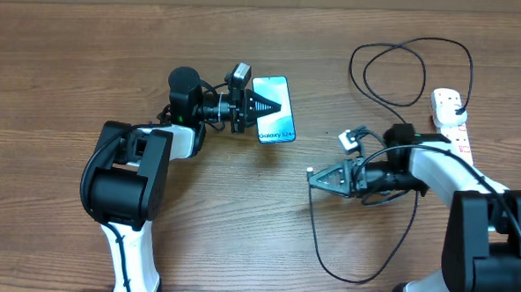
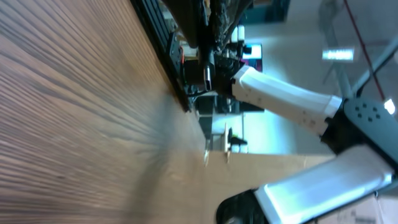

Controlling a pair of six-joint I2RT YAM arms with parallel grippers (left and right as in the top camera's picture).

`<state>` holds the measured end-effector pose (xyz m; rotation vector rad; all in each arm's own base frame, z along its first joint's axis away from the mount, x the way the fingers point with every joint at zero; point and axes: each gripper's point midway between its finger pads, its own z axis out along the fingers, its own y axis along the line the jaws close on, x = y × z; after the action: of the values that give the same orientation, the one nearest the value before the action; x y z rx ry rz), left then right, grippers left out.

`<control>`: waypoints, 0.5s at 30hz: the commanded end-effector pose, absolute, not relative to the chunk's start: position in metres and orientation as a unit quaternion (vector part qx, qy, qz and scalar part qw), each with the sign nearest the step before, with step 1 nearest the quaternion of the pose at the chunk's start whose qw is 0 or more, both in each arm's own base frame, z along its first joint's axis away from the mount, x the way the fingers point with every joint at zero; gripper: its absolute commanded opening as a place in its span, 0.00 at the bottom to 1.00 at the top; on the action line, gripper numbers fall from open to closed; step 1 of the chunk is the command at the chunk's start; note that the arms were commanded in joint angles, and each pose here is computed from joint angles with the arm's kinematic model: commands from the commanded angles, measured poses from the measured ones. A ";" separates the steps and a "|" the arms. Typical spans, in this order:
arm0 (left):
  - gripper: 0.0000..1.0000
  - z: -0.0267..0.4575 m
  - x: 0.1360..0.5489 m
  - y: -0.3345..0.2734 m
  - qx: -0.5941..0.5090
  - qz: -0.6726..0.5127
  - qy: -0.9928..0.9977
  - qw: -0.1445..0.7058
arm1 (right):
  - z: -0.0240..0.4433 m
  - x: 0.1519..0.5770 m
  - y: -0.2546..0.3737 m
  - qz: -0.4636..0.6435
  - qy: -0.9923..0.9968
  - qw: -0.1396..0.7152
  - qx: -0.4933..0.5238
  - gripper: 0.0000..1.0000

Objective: Plug charger to phone and switch on socket
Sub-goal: 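Lift the cable end toward the phone's bottom port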

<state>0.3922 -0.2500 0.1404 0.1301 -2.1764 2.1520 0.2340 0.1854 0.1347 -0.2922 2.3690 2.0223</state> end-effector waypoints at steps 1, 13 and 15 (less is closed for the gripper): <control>0.04 0.148 0.391 -0.252 0.010 0.705 -0.709 0.023 | 0.154 0.225 0.207 0.683 0.717 0.021 -0.140 0.04; 0.04 0.148 0.389 -0.252 -0.002 0.705 -0.709 0.023 | 0.150 0.241 0.238 0.673 0.727 -0.028 -0.135 0.04; 0.04 0.148 0.388 -0.252 -0.004 0.705 -0.709 0.022 | 0.144 0.247 0.239 0.657 0.744 -0.037 -0.114 0.04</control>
<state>0.3898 -0.2499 0.1405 0.0951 -2.1792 2.1550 0.2446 0.2377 0.1440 -0.4824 2.2917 2.1193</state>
